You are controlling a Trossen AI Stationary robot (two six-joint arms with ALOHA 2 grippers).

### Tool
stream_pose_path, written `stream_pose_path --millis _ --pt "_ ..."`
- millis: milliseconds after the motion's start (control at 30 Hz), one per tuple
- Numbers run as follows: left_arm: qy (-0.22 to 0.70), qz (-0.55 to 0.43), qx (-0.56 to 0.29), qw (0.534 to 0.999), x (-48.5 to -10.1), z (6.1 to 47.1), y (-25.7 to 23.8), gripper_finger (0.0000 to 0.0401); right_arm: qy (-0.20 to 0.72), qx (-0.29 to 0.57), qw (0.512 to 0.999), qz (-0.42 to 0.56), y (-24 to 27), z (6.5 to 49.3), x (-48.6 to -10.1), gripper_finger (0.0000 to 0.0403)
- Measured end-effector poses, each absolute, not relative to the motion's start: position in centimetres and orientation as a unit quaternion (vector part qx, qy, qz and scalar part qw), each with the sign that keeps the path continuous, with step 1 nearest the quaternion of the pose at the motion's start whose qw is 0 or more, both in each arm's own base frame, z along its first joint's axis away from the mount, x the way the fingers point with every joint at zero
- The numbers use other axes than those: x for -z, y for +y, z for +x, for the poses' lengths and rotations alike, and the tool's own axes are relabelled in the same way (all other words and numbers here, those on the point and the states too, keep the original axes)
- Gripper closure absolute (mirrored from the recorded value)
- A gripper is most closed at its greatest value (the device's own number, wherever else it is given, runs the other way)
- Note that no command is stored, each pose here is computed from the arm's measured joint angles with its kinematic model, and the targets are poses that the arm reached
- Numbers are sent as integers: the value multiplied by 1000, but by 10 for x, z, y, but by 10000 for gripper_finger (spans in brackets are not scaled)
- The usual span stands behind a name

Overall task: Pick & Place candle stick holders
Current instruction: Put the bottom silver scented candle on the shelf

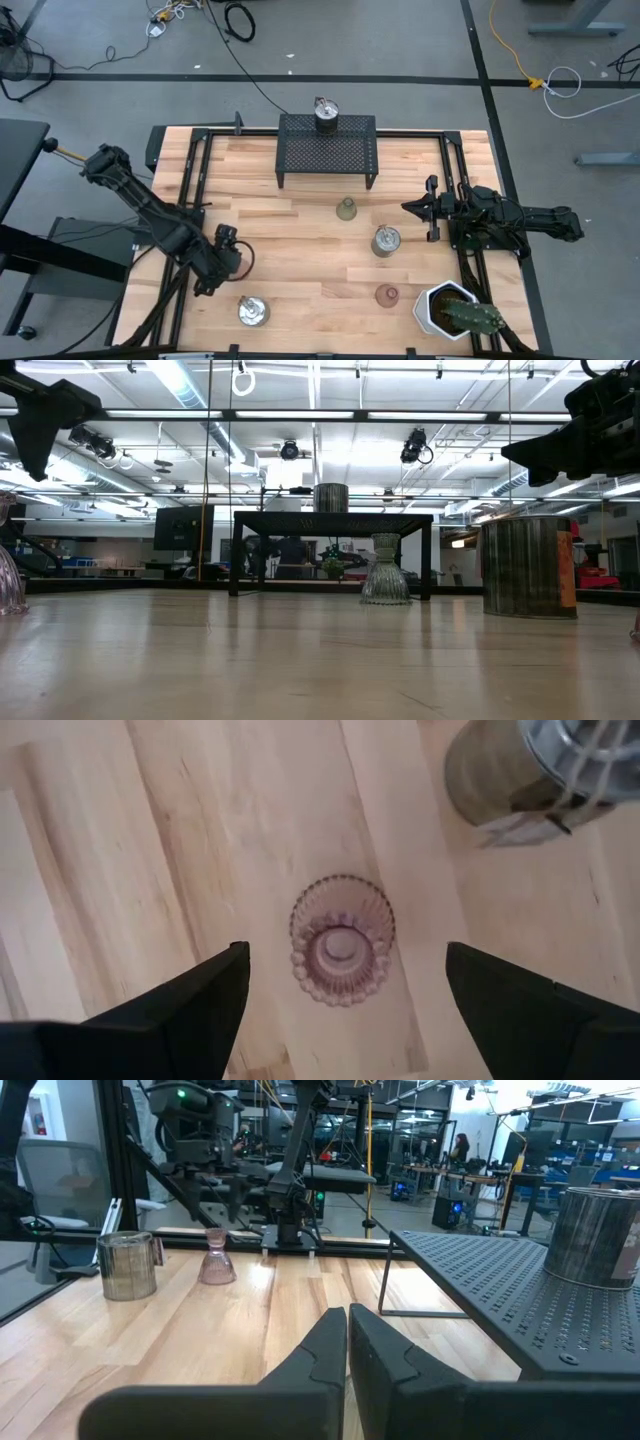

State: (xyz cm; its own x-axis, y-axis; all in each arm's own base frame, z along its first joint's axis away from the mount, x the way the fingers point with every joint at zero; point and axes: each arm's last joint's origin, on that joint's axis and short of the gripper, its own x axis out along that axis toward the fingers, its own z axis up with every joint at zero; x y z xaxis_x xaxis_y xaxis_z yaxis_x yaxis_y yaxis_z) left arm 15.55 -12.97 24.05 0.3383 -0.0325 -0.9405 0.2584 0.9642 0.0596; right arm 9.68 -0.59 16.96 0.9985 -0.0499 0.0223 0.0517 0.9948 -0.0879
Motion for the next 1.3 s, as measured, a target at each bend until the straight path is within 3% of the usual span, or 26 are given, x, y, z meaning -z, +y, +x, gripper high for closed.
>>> stream_pose_path --millis 800,1300 --pt "580 63 68 809 -240 157 -126 62 -10 26 999 -44 -6 97 -170 382" --pt "597 13 62 800 -220 158 -121 62 -10 26 999 -44 -6 97 -170 382"
